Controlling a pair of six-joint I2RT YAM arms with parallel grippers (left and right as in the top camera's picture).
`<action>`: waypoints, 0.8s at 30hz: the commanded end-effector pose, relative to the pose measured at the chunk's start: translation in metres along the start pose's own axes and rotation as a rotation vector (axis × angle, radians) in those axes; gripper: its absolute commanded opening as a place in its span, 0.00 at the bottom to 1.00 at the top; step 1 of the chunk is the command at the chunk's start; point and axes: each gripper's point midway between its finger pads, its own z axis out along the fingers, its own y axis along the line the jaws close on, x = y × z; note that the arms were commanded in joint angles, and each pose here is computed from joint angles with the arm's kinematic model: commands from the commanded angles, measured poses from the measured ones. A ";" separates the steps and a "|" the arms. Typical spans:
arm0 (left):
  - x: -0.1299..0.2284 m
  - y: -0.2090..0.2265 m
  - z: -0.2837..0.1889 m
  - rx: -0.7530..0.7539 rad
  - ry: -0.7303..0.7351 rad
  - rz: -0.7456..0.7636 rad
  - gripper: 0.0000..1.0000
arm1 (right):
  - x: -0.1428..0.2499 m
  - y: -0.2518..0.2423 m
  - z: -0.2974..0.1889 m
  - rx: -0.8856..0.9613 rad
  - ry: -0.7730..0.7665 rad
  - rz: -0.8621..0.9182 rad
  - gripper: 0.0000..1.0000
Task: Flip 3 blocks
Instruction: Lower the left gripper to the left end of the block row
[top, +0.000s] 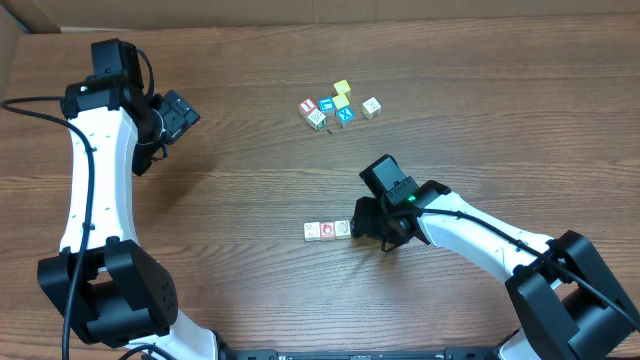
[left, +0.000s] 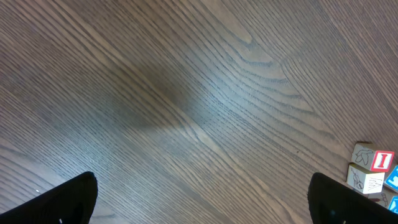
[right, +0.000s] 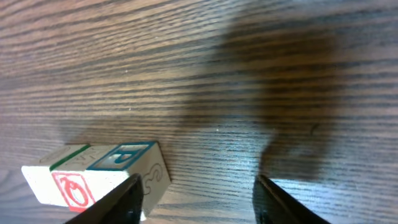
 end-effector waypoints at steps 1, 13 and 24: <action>-0.004 -0.002 -0.001 0.001 -0.011 0.008 1.00 | -0.005 0.001 -0.005 0.008 -0.031 -0.008 0.60; 0.008 0.000 -0.001 0.002 0.044 0.026 0.99 | -0.008 -0.006 -0.005 0.044 -0.051 -0.005 0.56; 0.090 -0.003 0.007 0.059 0.356 0.242 0.28 | -0.009 -0.006 -0.005 0.042 -0.058 -0.001 0.08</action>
